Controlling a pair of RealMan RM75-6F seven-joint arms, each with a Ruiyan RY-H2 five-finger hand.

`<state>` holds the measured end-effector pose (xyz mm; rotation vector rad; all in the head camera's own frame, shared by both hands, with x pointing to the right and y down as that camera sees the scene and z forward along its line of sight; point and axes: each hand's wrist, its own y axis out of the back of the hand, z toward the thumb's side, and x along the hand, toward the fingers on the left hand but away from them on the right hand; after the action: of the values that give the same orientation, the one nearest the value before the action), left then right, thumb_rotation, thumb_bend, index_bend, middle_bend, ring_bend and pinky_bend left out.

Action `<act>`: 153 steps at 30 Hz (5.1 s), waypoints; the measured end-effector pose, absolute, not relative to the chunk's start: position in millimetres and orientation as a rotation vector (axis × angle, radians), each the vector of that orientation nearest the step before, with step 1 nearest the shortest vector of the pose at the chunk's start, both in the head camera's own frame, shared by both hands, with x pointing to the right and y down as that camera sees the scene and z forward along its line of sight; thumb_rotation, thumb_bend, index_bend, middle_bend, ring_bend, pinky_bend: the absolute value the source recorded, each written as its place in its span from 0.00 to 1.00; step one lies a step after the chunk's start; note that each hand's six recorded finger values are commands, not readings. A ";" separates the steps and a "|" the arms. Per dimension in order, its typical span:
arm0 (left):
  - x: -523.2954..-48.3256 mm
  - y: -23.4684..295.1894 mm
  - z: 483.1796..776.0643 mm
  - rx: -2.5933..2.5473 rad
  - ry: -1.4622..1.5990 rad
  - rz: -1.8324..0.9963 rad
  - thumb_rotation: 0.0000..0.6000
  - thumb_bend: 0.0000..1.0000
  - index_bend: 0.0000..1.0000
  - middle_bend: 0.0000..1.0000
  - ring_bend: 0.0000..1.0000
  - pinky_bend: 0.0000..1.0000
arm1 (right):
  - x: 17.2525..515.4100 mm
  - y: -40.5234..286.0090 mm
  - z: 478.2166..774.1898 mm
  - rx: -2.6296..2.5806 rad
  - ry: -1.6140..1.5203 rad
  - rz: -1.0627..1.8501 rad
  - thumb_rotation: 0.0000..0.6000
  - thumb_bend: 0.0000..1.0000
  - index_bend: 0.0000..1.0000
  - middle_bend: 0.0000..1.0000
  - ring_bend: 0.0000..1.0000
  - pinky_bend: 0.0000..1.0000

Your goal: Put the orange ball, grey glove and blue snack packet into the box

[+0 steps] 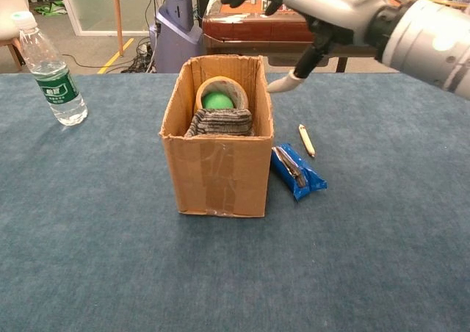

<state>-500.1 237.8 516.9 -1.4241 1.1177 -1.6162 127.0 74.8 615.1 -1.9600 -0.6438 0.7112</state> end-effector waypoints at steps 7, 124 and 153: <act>-497.2 239.0 521.5 -1.430 1.096 -1.620 1.00 0.12 0.33 0.36 0.28 0.40 | 170.8 71.2 614.9 -1.851 -0.619 0.778 1.00 0.00 0.12 0.29 0.22 0.38; -504.5 239.4 519.7 -1.401 1.120 -1.668 1.00 0.12 0.36 0.36 0.28 0.40 | 207.8 115.9 712.1 -1.678 -0.088 1.134 1.00 0.00 0.33 0.17 0.15 0.30; -505.5 238.3 515.6 -1.401 1.136 -1.660 1.00 0.12 0.36 0.36 0.28 0.40 | 193.6 128.9 742.8 -1.706 -0.025 1.162 1.00 0.08 0.39 0.41 0.35 0.45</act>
<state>-505.5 238.3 515.6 -1.4007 1.1364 -1.6601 193.6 128.9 742.8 -1.7061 -0.0248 1.1620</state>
